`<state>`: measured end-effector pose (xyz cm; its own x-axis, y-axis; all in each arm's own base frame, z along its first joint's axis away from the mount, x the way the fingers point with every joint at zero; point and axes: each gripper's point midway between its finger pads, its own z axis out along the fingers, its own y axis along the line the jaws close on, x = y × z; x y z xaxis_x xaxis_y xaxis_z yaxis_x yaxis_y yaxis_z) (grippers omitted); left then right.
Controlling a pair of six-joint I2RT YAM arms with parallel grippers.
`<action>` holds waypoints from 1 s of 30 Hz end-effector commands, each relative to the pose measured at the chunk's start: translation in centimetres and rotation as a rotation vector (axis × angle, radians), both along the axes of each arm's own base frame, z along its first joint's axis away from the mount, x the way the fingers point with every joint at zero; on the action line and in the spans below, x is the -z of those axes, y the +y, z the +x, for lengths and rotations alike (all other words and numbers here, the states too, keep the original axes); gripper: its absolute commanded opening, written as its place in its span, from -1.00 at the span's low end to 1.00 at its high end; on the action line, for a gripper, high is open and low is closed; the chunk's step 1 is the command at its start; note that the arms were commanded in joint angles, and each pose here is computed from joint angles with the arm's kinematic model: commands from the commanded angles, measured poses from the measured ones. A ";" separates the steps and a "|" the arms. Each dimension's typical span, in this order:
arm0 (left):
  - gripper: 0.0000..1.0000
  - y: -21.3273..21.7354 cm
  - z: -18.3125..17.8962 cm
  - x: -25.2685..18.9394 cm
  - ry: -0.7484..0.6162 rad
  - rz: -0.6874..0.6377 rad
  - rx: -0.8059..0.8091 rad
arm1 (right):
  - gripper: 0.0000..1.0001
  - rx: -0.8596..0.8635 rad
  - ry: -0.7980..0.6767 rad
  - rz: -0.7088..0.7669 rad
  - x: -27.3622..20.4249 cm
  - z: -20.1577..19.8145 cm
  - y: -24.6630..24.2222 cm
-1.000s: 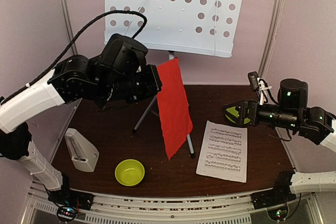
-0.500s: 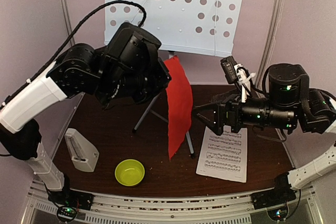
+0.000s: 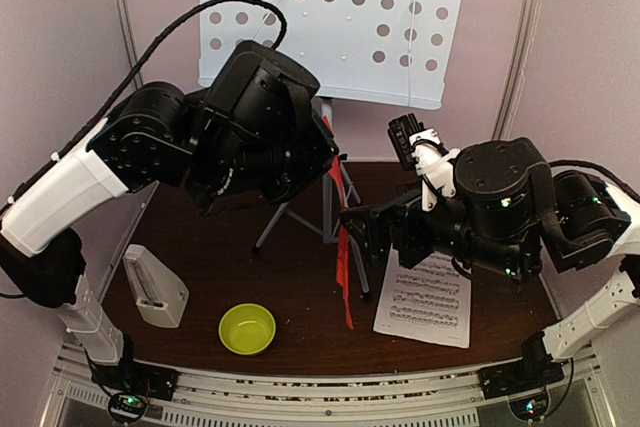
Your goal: Set up the instrument practice props
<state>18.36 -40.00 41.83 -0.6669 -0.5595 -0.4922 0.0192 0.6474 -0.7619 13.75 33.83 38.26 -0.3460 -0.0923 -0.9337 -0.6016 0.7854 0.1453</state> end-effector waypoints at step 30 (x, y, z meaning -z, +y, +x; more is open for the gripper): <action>-0.55 -0.5 0.6 -3.9 -0.225 -0.062 -0.010 | -1.00 0.180 -0.158 -0.097 -0.9 2.4 -2.6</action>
